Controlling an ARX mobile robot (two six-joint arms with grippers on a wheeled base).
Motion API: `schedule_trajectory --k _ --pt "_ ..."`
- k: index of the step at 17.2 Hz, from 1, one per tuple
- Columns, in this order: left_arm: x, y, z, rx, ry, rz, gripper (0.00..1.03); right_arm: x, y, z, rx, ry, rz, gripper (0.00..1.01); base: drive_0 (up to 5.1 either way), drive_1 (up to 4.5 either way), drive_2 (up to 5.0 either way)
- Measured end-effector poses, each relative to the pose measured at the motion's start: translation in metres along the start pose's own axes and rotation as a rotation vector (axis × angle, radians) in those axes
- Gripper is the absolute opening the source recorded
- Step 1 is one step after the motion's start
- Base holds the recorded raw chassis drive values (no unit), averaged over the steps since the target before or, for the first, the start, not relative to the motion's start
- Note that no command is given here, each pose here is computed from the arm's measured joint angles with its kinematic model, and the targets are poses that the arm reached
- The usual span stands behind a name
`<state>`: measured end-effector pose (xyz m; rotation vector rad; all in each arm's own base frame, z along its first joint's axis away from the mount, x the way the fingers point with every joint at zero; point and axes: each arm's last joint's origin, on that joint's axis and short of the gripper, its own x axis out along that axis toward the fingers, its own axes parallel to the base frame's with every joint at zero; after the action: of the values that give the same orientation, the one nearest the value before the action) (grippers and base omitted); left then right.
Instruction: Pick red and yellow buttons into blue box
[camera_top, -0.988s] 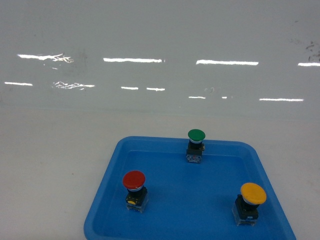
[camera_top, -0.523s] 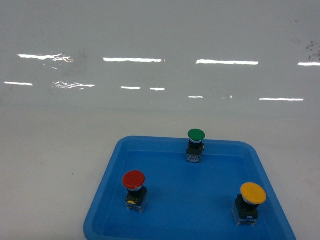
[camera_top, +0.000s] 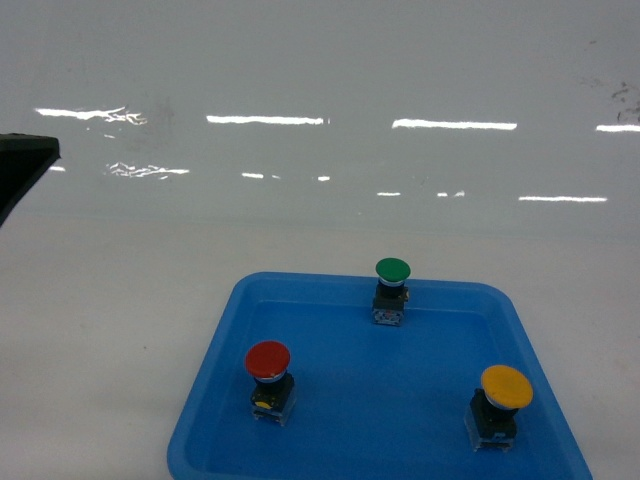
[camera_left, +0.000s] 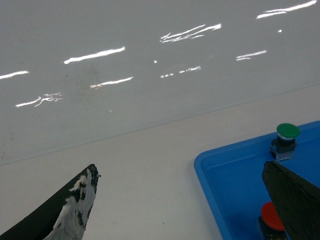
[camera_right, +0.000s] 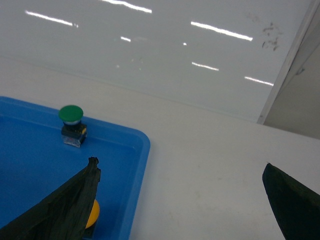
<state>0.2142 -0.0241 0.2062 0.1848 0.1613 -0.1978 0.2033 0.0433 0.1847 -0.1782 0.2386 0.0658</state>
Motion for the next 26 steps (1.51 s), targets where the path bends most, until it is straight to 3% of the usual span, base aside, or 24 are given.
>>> schedule_trajectory --k 2,4,5,7,13,16,18,19,21,24,26 --pt "0.015 0.001 0.0 0.027 0.022 -0.003 0.98 0.011 0.002 -0.004 -0.015 0.053 0.0 0.98 0.0 0.0 0.0" --pt "0.034 0.004 0.002 0.034 0.051 0.003 0.98 0.014 0.001 -0.003 -0.015 0.063 -0.005 0.98 0.0 0.0 0.0" --pt "0.045 0.006 -0.001 0.055 0.075 0.017 0.98 0.014 0.001 -0.002 -0.018 0.061 -0.007 0.98 0.0 0.0 0.0" --pt "0.048 0.005 -0.008 0.078 0.12 0.02 0.98 0.006 0.006 0.002 -0.037 0.057 0.023 0.98 0.0 0.0 0.0" --pt "0.047 0.005 -0.006 0.087 0.103 0.024 0.98 0.009 0.006 0.002 -0.035 0.041 0.025 0.98 0.0 0.0 0.0" --pt "0.047 0.005 -0.005 0.087 0.103 0.024 0.98 0.028 0.003 -0.018 -0.037 0.144 0.008 0.98 0.0 0.0 0.0" --pt "0.047 0.005 -0.005 0.087 0.103 0.024 0.98 0.038 0.004 -0.021 -0.01 0.17 0.043 0.98 0.0 0.0 0.0" --pt "0.047 0.005 -0.005 0.088 0.103 0.024 0.98 0.046 0.008 -0.021 0.014 0.18 0.104 0.98 0.0 0.0 0.0" --pt "0.047 0.005 -0.006 0.088 0.103 0.024 0.98 0.057 0.012 -0.023 0.023 0.196 0.154 0.98 0.0 0.0 0.0" --pt "0.047 0.005 -0.006 0.088 0.103 0.025 0.98 0.072 0.019 -0.033 0.02 0.25 0.167 0.98 0.0 0.0 0.0" --pt "0.047 0.005 -0.005 0.088 0.103 0.025 0.98 0.085 0.022 -0.032 0.042 0.246 0.197 0.98 0.0 0.0 0.0"
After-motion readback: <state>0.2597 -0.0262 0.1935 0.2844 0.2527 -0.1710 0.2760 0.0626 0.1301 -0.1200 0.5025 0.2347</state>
